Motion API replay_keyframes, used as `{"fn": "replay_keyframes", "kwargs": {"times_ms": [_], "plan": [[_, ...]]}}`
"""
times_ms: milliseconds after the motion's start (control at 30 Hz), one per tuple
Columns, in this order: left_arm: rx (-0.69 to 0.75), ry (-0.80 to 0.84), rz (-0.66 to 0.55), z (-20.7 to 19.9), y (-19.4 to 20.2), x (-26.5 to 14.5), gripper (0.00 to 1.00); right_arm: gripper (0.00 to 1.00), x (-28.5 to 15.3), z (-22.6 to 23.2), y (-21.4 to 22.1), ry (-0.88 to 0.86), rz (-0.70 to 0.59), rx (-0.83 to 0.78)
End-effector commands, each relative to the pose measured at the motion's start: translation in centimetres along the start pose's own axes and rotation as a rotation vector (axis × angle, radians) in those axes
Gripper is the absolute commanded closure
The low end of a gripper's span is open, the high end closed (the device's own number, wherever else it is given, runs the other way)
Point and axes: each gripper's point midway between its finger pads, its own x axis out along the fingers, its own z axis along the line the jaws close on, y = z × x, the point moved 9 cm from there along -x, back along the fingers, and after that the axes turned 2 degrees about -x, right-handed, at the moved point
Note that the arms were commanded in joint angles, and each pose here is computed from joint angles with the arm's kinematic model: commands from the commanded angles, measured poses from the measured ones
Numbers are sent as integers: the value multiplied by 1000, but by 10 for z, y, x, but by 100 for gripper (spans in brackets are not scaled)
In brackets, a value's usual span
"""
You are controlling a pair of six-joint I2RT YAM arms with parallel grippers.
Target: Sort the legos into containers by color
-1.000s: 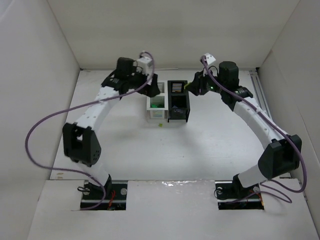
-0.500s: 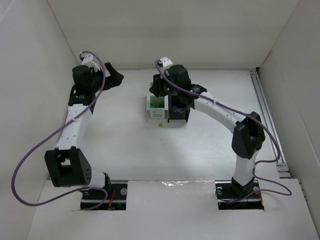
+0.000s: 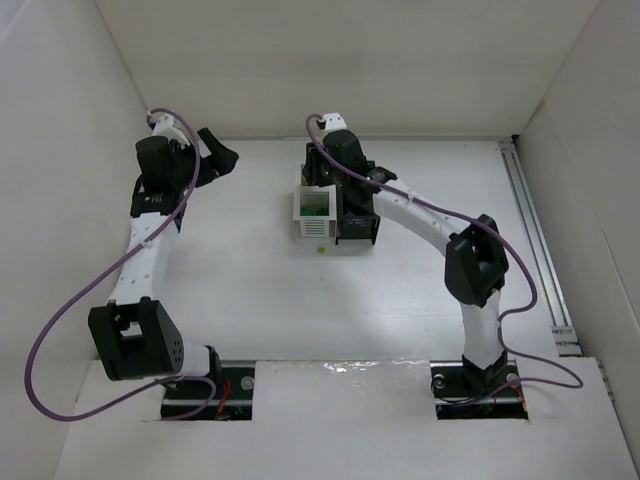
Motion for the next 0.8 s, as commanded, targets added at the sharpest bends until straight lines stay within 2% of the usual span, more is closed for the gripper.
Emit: {"fn": "replay_keyframes", "kwargs": {"times_ms": [0,167,233,267,300,400,433,467,533,567,667,767], "plan": [[10,52,-27,-11,-6,-11,0,100,6,6,-20,50,-93,31],[15,5,-41,-8,-9,-11,0,97,8,6,-20,49,-96,32],[45,12,-36,-10,-8,-11,0,89,9,6,-17,52,-88,39],[59,21,-31,-10,-7,-11,0,82,9,7,-17,43,-85,39],[88,32,-26,-10,-7,-11,0,68,10,2,-18,51,-87,42],[136,80,12,-16,0,-10,0,54,12,2,-18,51,-87,42],[179,112,8,-22,-1,-15,0,44,12,4,-19,38,-94,43],[192,115,2,-21,1,-17,0,40,12,4,-19,38,-94,43],[207,131,13,-18,16,-19,0,37,2,6,-37,-10,-130,52],[229,161,-32,-25,15,-26,0,35,-3,9,-45,-32,-160,56],[258,189,-56,-25,32,-37,0,32,-24,13,-68,-53,-227,66],[355,259,-37,-34,50,-45,0,31,-45,13,-77,-62,-252,80]]}}
